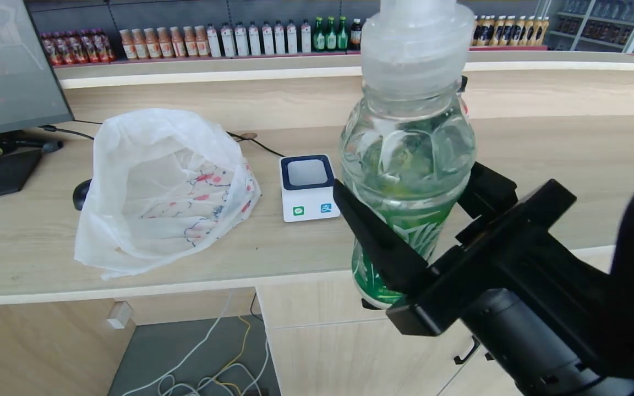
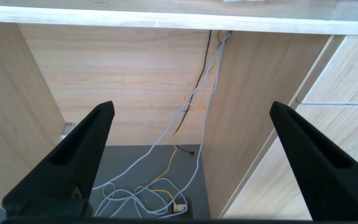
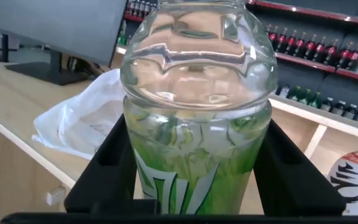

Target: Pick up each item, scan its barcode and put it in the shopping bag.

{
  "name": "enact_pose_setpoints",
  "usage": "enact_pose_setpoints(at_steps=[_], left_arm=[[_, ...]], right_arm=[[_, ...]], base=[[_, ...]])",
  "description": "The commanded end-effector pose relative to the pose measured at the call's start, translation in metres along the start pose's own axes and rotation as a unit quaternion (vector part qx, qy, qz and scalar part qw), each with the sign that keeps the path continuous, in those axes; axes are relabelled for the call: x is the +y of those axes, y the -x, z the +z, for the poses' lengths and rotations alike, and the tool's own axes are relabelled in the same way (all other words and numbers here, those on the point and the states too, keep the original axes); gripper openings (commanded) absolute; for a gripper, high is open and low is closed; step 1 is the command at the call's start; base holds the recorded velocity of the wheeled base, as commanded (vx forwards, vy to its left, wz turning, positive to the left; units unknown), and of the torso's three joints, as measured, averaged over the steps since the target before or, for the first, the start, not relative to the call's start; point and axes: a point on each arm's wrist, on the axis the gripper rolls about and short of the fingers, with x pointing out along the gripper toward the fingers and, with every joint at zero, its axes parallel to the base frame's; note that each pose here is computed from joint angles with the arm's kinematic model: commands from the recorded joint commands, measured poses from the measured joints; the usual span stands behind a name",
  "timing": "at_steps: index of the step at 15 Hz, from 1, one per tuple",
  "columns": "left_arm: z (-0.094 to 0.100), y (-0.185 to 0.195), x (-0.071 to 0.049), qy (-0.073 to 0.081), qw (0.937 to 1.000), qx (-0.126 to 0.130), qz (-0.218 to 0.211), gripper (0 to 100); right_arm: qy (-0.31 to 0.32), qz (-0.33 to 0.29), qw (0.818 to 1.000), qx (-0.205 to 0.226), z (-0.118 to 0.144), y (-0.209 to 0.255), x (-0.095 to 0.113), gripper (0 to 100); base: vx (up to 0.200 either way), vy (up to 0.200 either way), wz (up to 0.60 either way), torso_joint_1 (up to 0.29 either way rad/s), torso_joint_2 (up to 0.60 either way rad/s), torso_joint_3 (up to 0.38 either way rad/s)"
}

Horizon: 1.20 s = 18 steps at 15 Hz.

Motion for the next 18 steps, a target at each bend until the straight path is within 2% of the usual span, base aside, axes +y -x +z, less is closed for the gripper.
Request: enact_pose_setpoints(at_steps=[1, 2, 7, 11, 13, 18], left_arm=[[0.000, 0.000, 0.000, 0.000, 1.0000, 0.000, 0.000, 100], [0.000, 0.000, 0.000, 0.000, 1.0000, 0.000, 0.000, 100], [0.000, 0.000, 0.000, 0.000, 1.0000, 0.000, 0.000, 100], [0.000, 0.000, 0.000, 0.000, 1.0000, 0.000, 0.000, 100], [0.000, 0.000, 0.000, 0.000, 1.0000, 0.000, 0.000, 100], [0.000, 0.000, 0.000, 0.000, 1.0000, 0.000, 0.000, 100]], right_arm=[[-0.013, -0.018, 1.000, 0.008, -0.004, -0.012, -0.007, 0], [-0.042, -0.030, 0.999, 0.013, -0.003, -0.021, -0.014, 0], [-0.107, -0.087, 0.989, 0.047, -0.018, -0.046, -0.055, 0], [-0.107, -0.062, 0.991, 0.048, -0.041, -0.052, -0.087, 0], [-0.135, -0.036, 0.989, 0.056, -0.045, -0.044, -0.085, 0], [-0.137, -0.039, 0.989, 0.030, -0.042, -0.043, -0.087, 0]], base=[[0.000, 0.000, 0.00, 0.000, 0.00, 0.000], [0.000, 0.000, 0.00, 0.000, 0.00, 0.000], [0.000, 0.000, 0.00, 0.000, 0.00, 0.000], [0.000, 0.000, 0.00, 0.000, 0.00, 0.000], [0.000, 0.000, 0.00, 0.000, 0.00, 0.000], [0.000, 0.000, 0.00, 0.000, 0.00, 0.000]])
